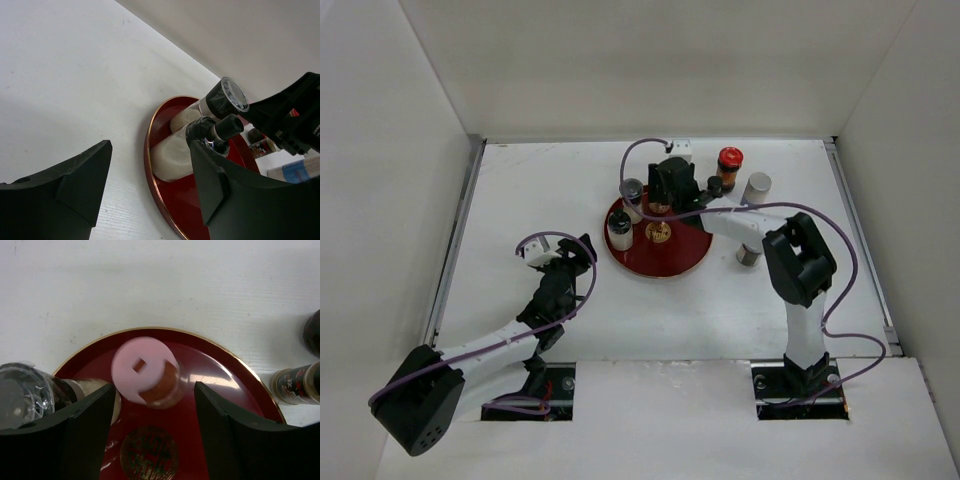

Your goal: Organize the condiment bottles

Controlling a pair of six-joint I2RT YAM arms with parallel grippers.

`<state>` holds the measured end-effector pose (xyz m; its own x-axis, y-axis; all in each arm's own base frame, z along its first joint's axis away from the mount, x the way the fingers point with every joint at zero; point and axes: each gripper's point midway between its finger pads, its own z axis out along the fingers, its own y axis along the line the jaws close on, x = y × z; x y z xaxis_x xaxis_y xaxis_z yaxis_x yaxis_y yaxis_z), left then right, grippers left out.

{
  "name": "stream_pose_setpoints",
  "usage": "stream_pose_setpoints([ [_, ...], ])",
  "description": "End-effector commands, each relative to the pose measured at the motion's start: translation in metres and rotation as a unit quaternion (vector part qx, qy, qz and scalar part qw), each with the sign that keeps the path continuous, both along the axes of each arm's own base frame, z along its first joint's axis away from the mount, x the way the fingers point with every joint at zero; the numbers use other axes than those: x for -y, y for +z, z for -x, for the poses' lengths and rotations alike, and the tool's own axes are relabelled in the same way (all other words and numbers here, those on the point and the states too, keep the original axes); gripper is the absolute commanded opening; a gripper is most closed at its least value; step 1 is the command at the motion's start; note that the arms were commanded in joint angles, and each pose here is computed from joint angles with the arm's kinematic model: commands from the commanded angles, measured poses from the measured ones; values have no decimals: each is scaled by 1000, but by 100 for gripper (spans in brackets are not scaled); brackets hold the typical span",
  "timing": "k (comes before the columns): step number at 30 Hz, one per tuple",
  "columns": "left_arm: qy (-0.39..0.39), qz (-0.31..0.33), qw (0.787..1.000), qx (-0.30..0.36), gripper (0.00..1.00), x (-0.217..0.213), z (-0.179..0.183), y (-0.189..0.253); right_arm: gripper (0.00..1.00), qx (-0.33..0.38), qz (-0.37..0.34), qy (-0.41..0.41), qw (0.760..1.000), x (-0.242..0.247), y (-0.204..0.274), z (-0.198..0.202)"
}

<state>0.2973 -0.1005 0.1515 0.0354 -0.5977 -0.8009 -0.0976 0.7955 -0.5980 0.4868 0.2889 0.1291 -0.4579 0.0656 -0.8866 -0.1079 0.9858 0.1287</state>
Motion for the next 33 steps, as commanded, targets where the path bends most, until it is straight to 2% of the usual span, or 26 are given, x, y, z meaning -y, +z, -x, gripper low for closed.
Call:
stream_pose_setpoints([
  [1,0,18,1000,18,63,0,-1,9,73,53,-51,9,997,-16,56,-1],
  [4,-1,18,1000,17,63,0,-2,9,74,71,-65,8,995,-7,83,11],
  [8,-2,19,1000,19,63,1,-2,10,73,77,-64,-16,995,29,94,17],
  [10,-2,18,1000,17,63,0,-2,9,69,76,-63,-34,995,51,93,18],
  [13,-4,17,1000,15,63,2,-3,8,56,71,-54,-68,994,84,84,14],
  [14,-5,17,1000,16,63,3,-3,9,56,72,-47,-82,993,95,83,13],
  [16,-5,17,1000,14,63,2,-3,8,60,69,-31,-110,991,117,77,9],
  [18,-4,15,1000,13,63,2,-4,7,73,61,-17,-124,990,130,69,2],
  [20,-5,17,1000,15,63,3,-3,8,76,51,-5,-128,990,137,59,-5],
  [29,-5,13,1000,10,63,3,-5,5,76,7,-8,-91,996,123,21,-24],
  [33,-6,14,1000,11,63,3,-4,6,69,9,-3,-103,995,128,16,-33],
])
